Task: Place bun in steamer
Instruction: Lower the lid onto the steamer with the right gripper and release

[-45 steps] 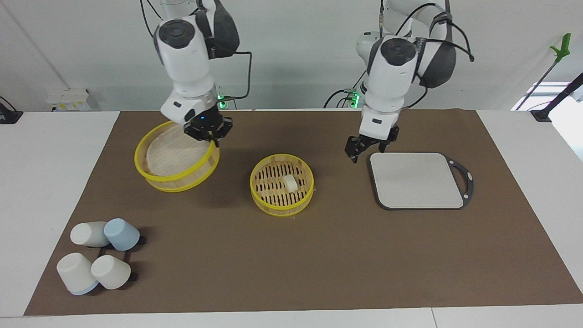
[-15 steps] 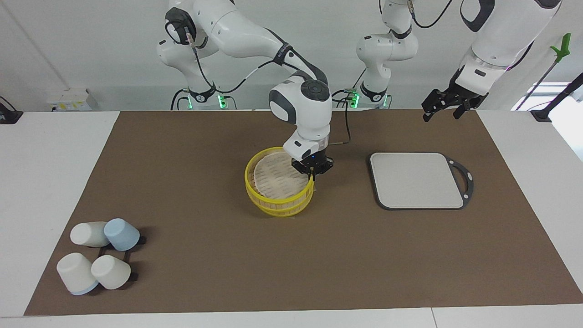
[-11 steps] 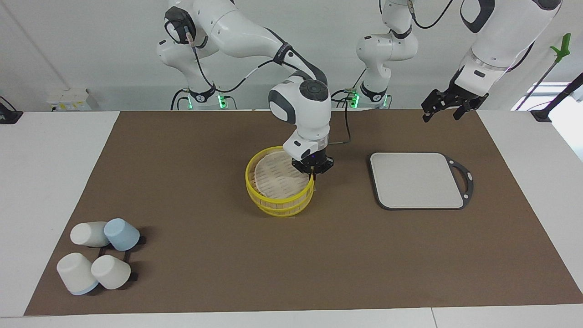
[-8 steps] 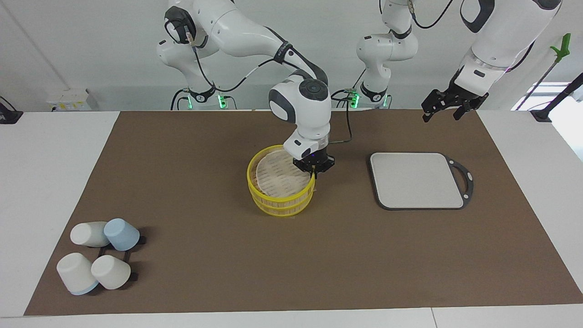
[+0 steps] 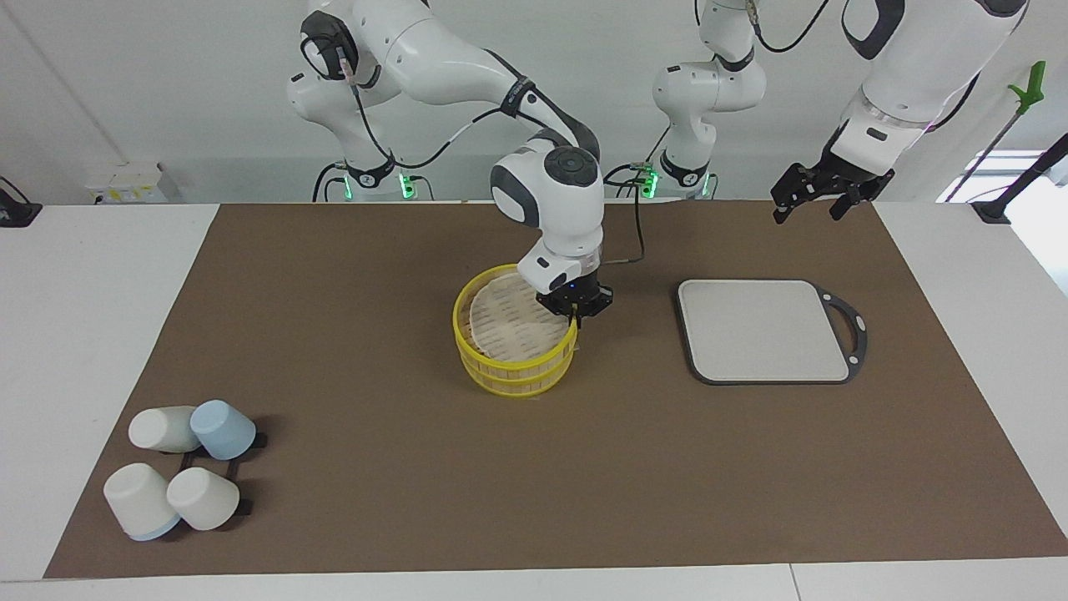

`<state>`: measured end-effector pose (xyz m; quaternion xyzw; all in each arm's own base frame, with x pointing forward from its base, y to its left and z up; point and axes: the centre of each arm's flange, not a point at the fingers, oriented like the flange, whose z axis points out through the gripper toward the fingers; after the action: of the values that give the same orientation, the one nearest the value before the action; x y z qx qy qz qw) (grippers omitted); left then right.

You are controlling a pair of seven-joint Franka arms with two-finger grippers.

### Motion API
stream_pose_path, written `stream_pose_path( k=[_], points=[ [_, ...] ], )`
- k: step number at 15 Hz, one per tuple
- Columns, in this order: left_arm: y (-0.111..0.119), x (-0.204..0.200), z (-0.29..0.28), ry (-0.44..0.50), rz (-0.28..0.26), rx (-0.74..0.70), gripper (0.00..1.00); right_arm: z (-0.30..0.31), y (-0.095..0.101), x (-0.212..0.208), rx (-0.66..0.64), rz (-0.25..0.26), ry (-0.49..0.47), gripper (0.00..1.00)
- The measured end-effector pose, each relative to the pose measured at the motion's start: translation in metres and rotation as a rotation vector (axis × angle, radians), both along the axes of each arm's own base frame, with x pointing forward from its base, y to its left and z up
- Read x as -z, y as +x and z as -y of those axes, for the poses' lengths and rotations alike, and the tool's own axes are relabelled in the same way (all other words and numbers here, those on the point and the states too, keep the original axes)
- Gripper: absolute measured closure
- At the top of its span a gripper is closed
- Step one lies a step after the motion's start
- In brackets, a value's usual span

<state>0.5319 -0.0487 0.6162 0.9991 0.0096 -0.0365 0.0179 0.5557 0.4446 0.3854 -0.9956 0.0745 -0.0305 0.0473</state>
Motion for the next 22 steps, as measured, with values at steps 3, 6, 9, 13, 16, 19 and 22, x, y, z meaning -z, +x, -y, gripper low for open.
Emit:
stream_pose_path(
  k=[3, 6, 9, 13, 16, 19, 22],
  points=[
    [0.005, 0.009, 0.0, 0.008, -0.016, 0.002, 0.0, 0.003, 0.0, 0.002, 0.008, 0.005, 0.012, 0.91],
    [0.006, 0.01, 0.0, 0.012, -0.018, 0.004, 0.0, 0.005, -0.003, 0.002, 0.023, 0.007, 0.014, 0.91],
    [0.006, 0.006, 0.0, 0.013, -0.009, 0.005, 0.0, 0.004, -0.004, 0.002, 0.044, 0.005, 0.016, 0.91],
    [0.006, 0.004, 0.0, 0.013, -0.003, 0.01, 0.0, 0.004, -0.005, 0.003, 0.045, 0.005, 0.016, 0.91],
    [0.006, 0.003, 0.0, 0.013, -0.002, 0.014, 0.0, 0.002, -0.006, 0.007, 0.046, 0.013, 0.028, 0.87],
    [0.005, 0.001, 0.0, 0.012, 0.002, 0.015, 0.0, 0.001, -0.007, 0.01, 0.053, 0.031, 0.051, 0.7],
    [0.005, 0.001, 0.0, 0.012, 0.003, 0.015, 0.0, 0.002, -0.007, 0.015, 0.056, 0.038, 0.058, 0.59]
  ],
)
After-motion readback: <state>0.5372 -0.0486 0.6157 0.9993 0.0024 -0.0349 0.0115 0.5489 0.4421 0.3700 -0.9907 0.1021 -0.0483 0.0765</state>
